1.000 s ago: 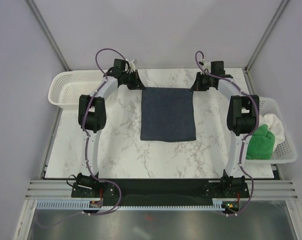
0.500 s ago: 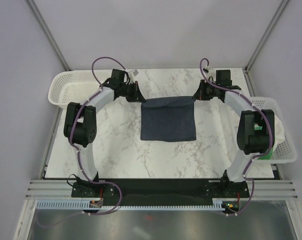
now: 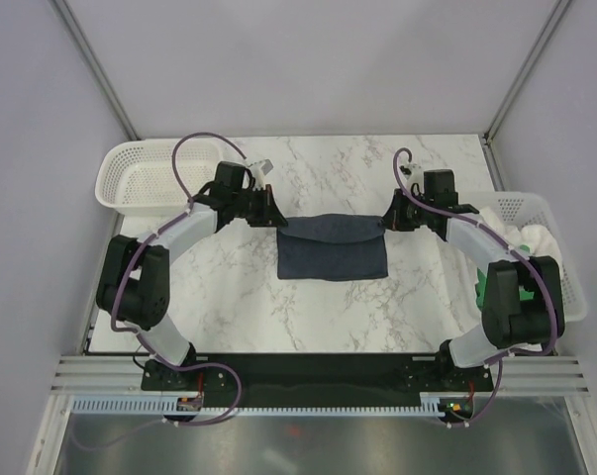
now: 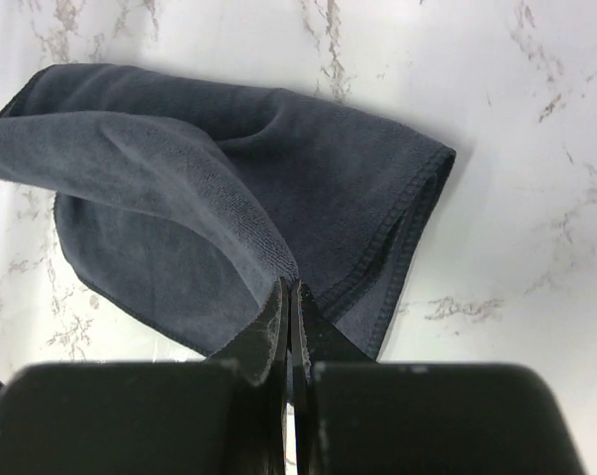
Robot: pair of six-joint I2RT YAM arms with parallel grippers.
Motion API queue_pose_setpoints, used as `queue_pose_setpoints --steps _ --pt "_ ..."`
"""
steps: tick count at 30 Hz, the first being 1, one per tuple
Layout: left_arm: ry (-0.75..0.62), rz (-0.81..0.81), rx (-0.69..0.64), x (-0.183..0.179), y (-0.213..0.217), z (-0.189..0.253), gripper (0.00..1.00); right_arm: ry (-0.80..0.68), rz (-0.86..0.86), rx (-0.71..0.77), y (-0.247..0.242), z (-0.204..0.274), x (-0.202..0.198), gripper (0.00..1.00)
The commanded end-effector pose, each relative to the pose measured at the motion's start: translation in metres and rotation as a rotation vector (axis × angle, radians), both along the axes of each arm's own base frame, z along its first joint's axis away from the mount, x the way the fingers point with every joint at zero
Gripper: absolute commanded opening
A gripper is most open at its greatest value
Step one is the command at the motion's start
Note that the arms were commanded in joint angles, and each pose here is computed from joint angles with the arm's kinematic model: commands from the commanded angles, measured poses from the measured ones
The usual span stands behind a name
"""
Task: Fold and stack the towels
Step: Fold the towel
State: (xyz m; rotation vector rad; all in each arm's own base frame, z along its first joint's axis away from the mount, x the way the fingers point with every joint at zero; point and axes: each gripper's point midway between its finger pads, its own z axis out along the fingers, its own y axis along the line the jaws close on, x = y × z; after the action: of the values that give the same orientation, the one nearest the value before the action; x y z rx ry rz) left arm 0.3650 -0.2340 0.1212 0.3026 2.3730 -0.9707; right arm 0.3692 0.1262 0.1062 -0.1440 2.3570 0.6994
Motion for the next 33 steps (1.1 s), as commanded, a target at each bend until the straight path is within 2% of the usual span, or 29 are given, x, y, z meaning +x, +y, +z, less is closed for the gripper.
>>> queue_pose_setpoints --steps 1,9,23,33 --pt "-0.057 0.044 -0.01 -0.001 0.001 0.014 0.02 -0.077 -0.045 -0.02 -0.005 0.018 0.003 0.0" --pt "-0.044 0.045 -0.018 -0.028 0.0 0.016 0.02 -0.087 -0.09 -0.017 -0.01 0.017 -0.008 0.0" --pt "0.023 0.034 0.045 -0.086 -0.009 -0.027 0.02 -0.019 -0.156 0.027 -0.013 -0.007 -0.05 0.0" --pt "0.028 0.075 0.073 -0.096 0.003 -0.039 0.02 0.023 -0.173 0.059 -0.008 -0.018 -0.071 0.0"
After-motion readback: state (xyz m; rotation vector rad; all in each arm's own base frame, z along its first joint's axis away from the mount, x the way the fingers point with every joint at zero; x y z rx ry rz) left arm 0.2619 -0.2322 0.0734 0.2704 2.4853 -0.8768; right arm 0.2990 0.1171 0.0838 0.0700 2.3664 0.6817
